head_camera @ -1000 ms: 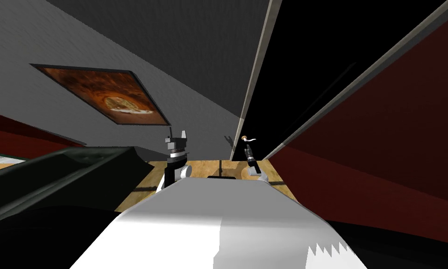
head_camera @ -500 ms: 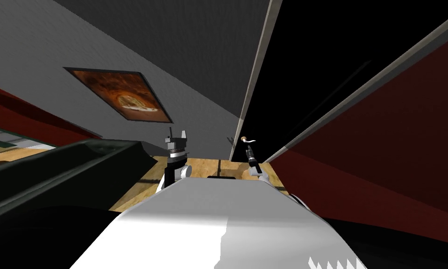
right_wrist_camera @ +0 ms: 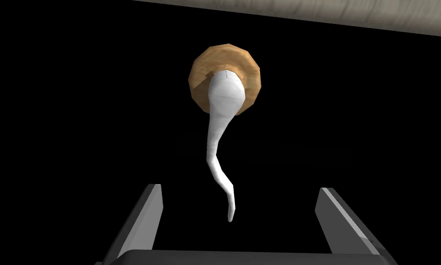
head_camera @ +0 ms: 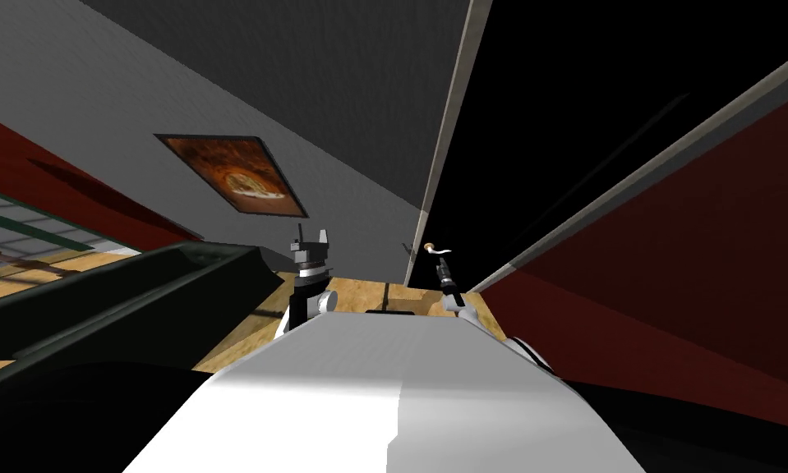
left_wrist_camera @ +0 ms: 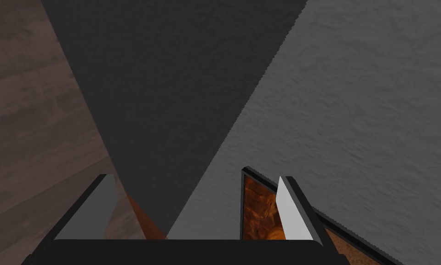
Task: Pull the door open
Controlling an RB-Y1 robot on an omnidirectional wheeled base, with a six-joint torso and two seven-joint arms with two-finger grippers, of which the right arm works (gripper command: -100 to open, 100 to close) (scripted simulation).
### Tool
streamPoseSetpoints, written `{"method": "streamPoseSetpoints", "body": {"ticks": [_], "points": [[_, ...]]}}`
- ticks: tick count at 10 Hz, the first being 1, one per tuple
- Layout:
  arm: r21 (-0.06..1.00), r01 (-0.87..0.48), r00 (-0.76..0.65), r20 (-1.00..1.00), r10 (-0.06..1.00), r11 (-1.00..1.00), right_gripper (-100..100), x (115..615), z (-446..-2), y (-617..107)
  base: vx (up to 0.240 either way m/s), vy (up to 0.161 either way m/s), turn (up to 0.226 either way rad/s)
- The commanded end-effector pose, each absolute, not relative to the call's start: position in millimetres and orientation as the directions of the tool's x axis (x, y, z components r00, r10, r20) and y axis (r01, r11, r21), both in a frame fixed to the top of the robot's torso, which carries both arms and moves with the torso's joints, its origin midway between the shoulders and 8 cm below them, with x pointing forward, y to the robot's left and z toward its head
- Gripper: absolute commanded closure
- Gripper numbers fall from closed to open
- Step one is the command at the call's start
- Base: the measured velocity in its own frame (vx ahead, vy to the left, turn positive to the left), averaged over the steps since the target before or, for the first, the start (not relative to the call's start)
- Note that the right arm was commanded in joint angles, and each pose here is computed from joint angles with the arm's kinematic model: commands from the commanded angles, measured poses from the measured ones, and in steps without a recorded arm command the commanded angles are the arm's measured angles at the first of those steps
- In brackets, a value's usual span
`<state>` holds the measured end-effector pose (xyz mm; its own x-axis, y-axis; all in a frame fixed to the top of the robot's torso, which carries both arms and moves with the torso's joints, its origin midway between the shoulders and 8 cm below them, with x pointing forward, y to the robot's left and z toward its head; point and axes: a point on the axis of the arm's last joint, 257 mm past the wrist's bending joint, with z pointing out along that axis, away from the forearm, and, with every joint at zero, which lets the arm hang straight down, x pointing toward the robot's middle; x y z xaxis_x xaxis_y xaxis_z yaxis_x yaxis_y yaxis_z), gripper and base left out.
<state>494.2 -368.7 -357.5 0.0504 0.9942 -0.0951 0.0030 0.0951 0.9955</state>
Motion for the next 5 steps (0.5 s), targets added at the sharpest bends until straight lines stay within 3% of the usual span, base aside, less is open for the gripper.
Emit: {"method": "streamPoseSetpoints", "body": {"ticks": [1,3,5], "points": [[0.996,0.001,0.058,-0.093,0.994,0.093,-100,490.0,-354.9,-373.5,0.134,0.050,0.016],[0.996,0.007,0.111,-0.089,0.990,0.089,-100,472.4,-356.7,-416.5,0.176,0.044,0.235],[0.996,0.007,0.111,-0.089,0.990,0.089,-100,472.4,-356.7,-416.5,0.095,0.011,0.027]]}}
